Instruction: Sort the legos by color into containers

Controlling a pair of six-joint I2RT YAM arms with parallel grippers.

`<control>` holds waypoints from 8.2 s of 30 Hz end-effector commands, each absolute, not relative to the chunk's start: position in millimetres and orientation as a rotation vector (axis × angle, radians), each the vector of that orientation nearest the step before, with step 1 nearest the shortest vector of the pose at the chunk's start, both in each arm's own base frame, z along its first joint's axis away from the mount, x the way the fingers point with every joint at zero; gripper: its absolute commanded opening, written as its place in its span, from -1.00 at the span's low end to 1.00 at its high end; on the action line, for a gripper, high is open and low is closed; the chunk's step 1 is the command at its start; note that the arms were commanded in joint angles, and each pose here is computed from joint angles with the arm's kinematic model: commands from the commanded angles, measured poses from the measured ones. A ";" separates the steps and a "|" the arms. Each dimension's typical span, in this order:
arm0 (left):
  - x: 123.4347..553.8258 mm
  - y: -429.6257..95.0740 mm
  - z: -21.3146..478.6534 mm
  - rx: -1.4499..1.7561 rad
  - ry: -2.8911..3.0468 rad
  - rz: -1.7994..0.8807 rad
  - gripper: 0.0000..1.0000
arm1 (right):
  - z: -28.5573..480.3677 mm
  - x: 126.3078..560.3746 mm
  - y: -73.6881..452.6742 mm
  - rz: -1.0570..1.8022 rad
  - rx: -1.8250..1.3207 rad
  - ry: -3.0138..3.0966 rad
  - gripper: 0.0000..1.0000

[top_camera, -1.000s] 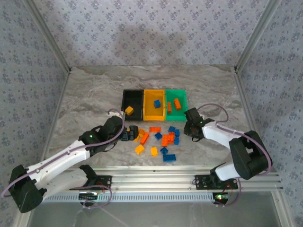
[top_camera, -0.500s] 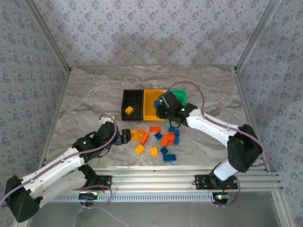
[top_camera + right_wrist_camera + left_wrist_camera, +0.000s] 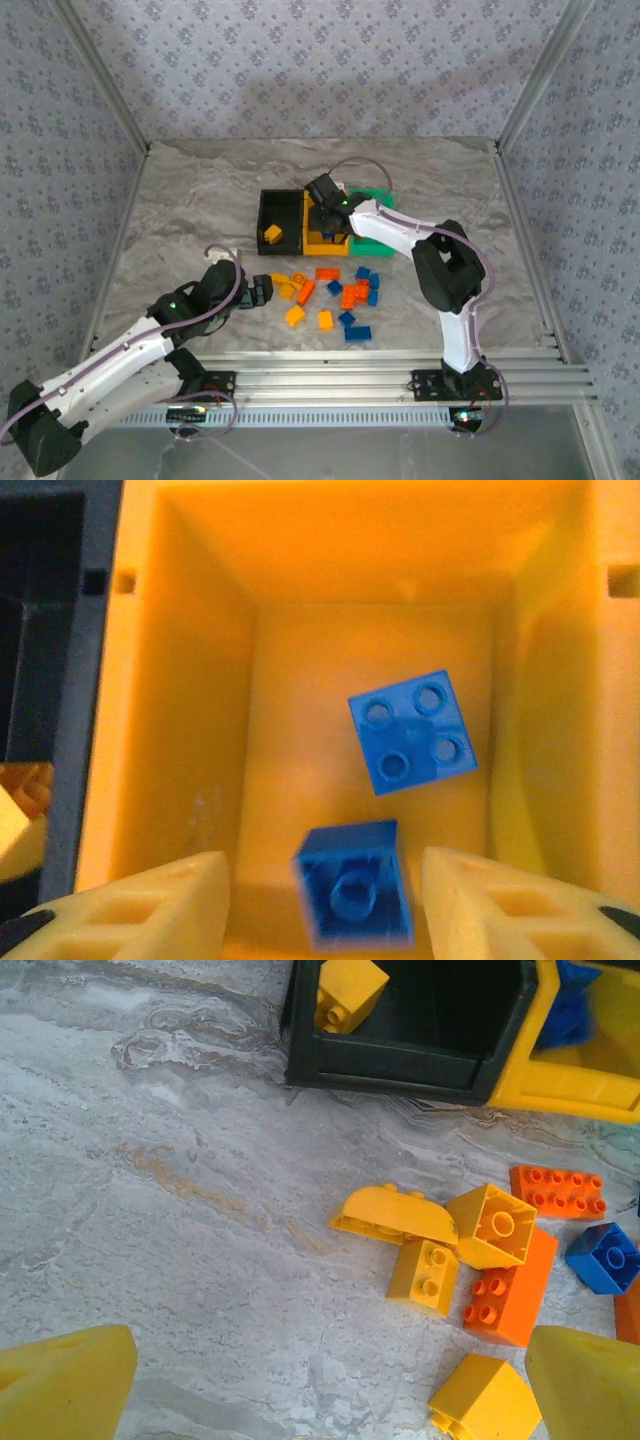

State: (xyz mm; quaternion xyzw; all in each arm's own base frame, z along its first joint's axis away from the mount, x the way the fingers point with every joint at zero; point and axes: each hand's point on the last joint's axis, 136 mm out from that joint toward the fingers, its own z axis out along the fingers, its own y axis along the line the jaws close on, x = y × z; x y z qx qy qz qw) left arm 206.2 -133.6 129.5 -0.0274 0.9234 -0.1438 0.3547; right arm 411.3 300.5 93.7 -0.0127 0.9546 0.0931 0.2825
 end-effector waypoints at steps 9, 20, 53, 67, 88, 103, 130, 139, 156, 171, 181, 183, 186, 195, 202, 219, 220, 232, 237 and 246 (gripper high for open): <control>211.3 -152.2 116.1 0.003 2.481 -0.360 1.00 | 152.5 392.4 293.8 0.348 0.030 2.424 0.44; 223.4 -199.7 83.3 0.144 2.550 -0.483 0.88 | 137.4 336.1 259.8 0.365 0.072 2.437 0.47; 261.7 -247.7 47.5 0.443 2.630 -0.102 -0.24 | 134.5 295.6 179.5 0.369 0.262 2.384 0.51; 324.0 -214.7 173.5 0.145 2.364 -0.248 -0.45 | 130.7 293.0 168.8 0.341 0.298 2.368 0.50; 431.5 -232.4 144.2 0.045 2.423 -0.197 0.25 | 124.9 262.2 159.0 0.387 0.269 2.420 0.58; 318.6 -249.4 229.5 0.105 2.224 -0.548 1.00 | 66.4 221.6 152.3 0.368 0.284 2.597 0.56; 223.5 -161.5 130.1 -0.114 2.338 -0.498 1.00 | 31.5 218.2 149.8 0.213 0.304 2.672 -0.14; 223.3 -158.1 127.7 -0.109 2.339 -0.475 1.00 | 25.3 218.1 151.9 0.213 0.299 2.703 -0.20; 217.6 -147.6 124.3 -0.101 2.338 -0.440 1.00 | 145.3 296.9 246.3 0.429 -0.055 2.511 -0.55; 206.2 -135.2 120.3 -0.107 2.346 -0.431 0.99 | 120.7 420.5 296.3 0.299 -0.052 2.543 -0.20; 211.2 -148.2 119.4 -0.065 2.357 -0.459 0.99 | 172.5 409.8 308.2 0.401 -0.092 2.419 0.39; 216.6 -154.1 116.9 -0.059 2.380 -0.448 0.99 | 181.0 397.0 306.1 0.429 -0.089 2.395 0.44; 226.0 -169.4 111.3 -0.043 2.414 -0.468 0.99 | 179.3 378.3 297.6 0.442 -0.078 2.386 0.46; 230.8 -203.3 72.0 0.111 2.550 -0.432 0.73 | 158.8 336.5 253.3 0.446 0.017 2.401 0.48; 230.5 -206.8 47.7 0.197 2.595 -0.309 0.47 | 155.8 324.0 236.5 0.457 0.054 2.391 0.49; 229.7 -214.8 14.5 0.251 2.669 -0.262 -0.21 | 162.2 314.4 220.4 0.452 0.092 2.362 0.50; 227.9 -213.5 15.4 0.246 2.671 -0.265 -0.27 | 162.4 314.6 219.1 0.450 0.095 2.361 0.50; 236.3 -209.2 113.8 0.176 2.480 -0.417 -0.36 | 157.4 309.2 214.2 0.473 0.131 2.360 0.50; 286.3 -200.5 159.8 0.079 2.394 -0.409 -0.36 | 152.5 305.5 209.5 0.467 0.148 2.366 0.50; 389.0 -204.4 149.8 0.005 2.399 -0.283 -0.35 | 150.7 295.9 198.1 0.466 0.165 2.375 0.50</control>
